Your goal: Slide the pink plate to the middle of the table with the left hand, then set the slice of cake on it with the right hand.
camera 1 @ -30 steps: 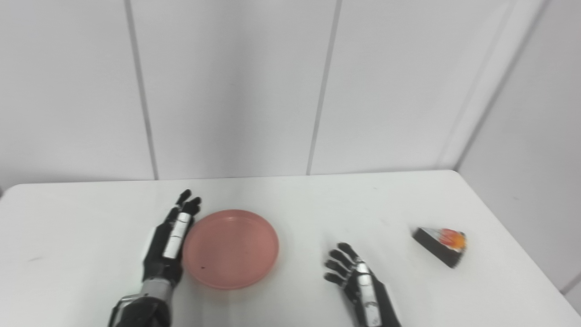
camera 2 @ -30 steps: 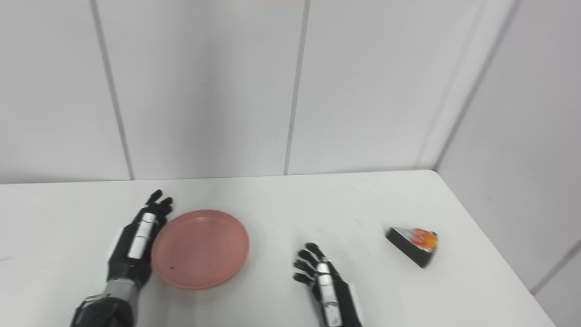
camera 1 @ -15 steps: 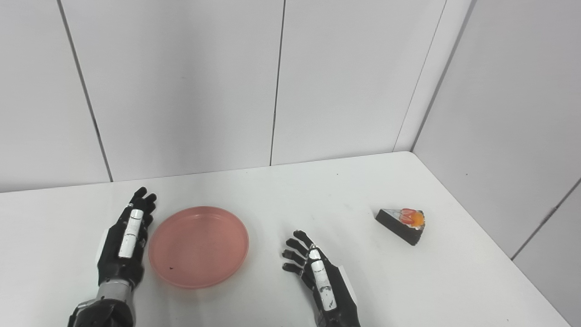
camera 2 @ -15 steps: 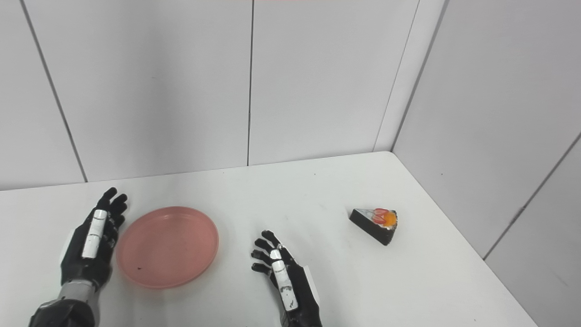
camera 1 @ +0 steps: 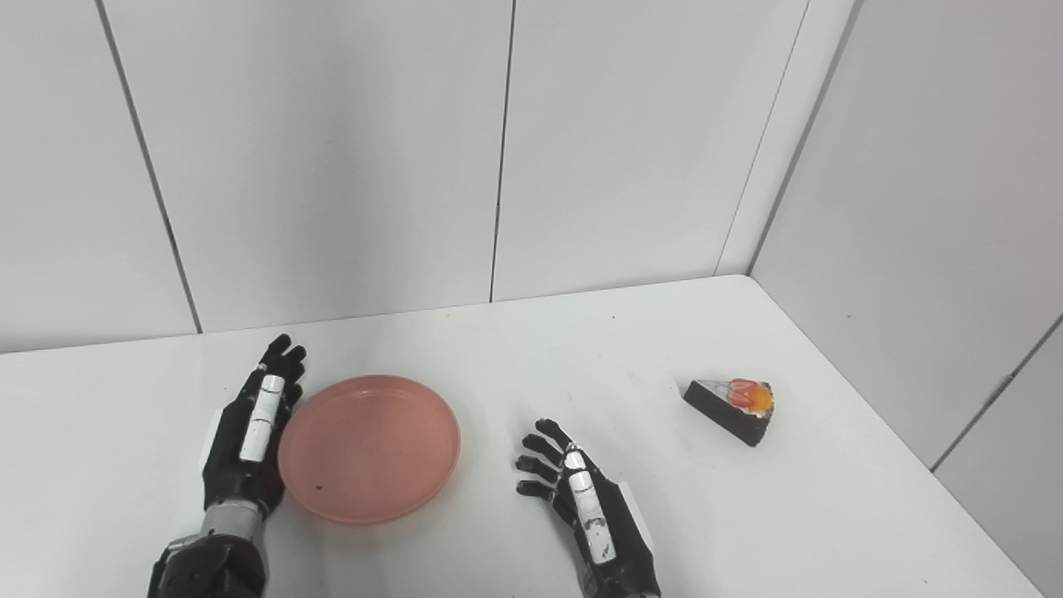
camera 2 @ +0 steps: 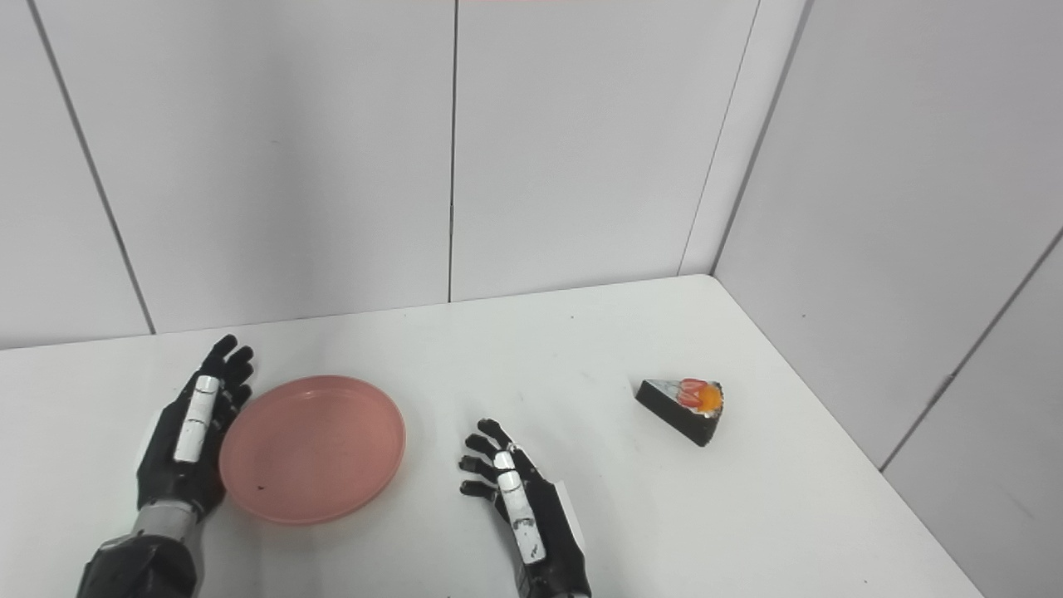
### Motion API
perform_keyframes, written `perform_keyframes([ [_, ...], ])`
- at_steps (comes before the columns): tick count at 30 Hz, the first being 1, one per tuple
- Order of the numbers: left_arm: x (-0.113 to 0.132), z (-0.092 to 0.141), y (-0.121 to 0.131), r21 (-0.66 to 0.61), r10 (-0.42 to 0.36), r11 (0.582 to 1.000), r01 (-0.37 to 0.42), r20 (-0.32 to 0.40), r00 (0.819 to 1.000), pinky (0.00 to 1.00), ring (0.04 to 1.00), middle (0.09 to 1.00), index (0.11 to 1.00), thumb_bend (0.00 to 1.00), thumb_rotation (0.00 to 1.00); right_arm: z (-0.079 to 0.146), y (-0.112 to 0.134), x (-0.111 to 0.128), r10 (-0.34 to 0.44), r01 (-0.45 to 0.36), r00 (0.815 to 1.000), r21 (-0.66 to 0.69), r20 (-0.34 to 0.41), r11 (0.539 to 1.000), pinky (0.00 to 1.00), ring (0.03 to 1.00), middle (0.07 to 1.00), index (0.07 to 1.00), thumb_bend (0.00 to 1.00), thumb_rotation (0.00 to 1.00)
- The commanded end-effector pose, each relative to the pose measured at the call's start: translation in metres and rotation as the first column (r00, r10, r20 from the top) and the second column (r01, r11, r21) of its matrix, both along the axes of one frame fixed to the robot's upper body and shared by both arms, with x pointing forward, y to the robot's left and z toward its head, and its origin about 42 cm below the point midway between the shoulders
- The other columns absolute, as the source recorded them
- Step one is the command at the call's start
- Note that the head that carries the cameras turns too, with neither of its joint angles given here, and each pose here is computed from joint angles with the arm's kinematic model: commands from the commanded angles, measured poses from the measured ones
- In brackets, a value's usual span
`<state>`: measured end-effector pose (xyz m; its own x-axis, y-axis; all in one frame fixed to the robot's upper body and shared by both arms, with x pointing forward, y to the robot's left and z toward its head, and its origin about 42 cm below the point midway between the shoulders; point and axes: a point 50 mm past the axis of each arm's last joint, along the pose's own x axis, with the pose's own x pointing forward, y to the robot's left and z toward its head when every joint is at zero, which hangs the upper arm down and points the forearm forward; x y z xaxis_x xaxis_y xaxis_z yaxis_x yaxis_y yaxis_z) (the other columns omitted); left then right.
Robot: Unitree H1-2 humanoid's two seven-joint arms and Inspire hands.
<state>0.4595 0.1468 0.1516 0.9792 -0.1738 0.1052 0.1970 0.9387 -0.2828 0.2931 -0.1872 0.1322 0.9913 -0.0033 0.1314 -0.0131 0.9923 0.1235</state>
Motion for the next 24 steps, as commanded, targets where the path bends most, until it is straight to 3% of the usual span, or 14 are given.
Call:
perform_keyframes([
  [1, -0.006, -0.018, -0.008, -0.01, -0.013, 1.0, 0.012, -0.068, 0.998, 1.0, 0.944, 0.902, 0.9, 0.9, 0.71, 0.006, -0.003, 0.003, -0.002, 0.002, 1.0, 0.002, 0.028, 1.0, 0.73, 0.792, 0.832, 0.859, 0.76, 0.93],
  [11, -0.008, -0.025, -0.008, -0.024, -0.021, 1.0, 0.019, -0.08, 0.997, 1.0, 0.943, 0.897, 0.893, 0.91, 0.71, 0.004, -0.005, 0.003, 0.004, -0.002, 0.999, -0.034, 0.04, 0.999, 0.72, 0.783, 0.828, 0.857, 0.73, 0.92],
  [14, -0.009, -0.027, -0.008, -0.021, -0.022, 1.0, 0.021, -0.085, 0.996, 1.0, 0.941, 0.892, 0.87, 0.9, 0.71, 0.005, -0.009, 0.003, 0.014, 0.002, 0.994, -0.144, 0.106, 0.99, 0.7, 0.782, 0.837, 0.875, 0.68, 0.94],
  [16, -0.01, -0.03, -0.009, -0.021, -0.027, 0.999, 0.025, -0.088, 0.996, 1.0, 0.943, 0.889, 0.877, 0.9, 0.7, 0.012, -0.016, 0.005, 0.017, 0.044, 0.977, -0.279, 0.213, 0.959, 0.68, 0.774, 0.839, 0.872, 0.71, 0.96],
  [18, -0.011, -0.031, -0.009, -0.021, -0.028, 0.999, 0.026, -0.091, 0.995, 1.0, 0.945, 0.888, 0.881, 0.9, 0.7, 0.021, -0.021, 0.006, 0.022, 0.084, 0.959, -0.356, 0.282, 0.931, 0.68, 0.77, 0.84, 0.87, 0.74, 0.97],
  [19, -0.012, -0.031, -0.009, -0.022, -0.029, 0.999, 0.027, -0.093, 0.995, 1.0, 0.946, 0.891, 0.889, 0.91, 0.69, 0.027, -0.023, 0.007, 0.02, 0.109, 0.949, -0.388, 0.314, 0.915, 0.67, 0.768, 0.844, 0.855, 0.82, 0.95],
  [21, -0.012, -0.032, -0.009, -0.022, -0.031, 0.999, 0.029, -0.095, 0.995, 1.0, 0.948, 0.895, 0.894, 0.91, 0.69, 0.037, -0.027, 0.008, 0.019, 0.156, 0.932, -0.447, 0.363, 0.881, 0.66, 0.765, 0.846, 0.854, 0.83, 0.95],
  [24, -0.013, -0.033, -0.011, -0.022, -0.035, 0.999, 0.033, -0.099, 0.995, 1.0, 0.948, 0.897, 0.907, 0.89, 0.7, 0.056, -0.046, 0.011, 0.045, 0.272, 0.898, -0.632, 0.438, 0.726, 0.64, 0.787, 0.877, 0.882, 0.83, 0.96],
])
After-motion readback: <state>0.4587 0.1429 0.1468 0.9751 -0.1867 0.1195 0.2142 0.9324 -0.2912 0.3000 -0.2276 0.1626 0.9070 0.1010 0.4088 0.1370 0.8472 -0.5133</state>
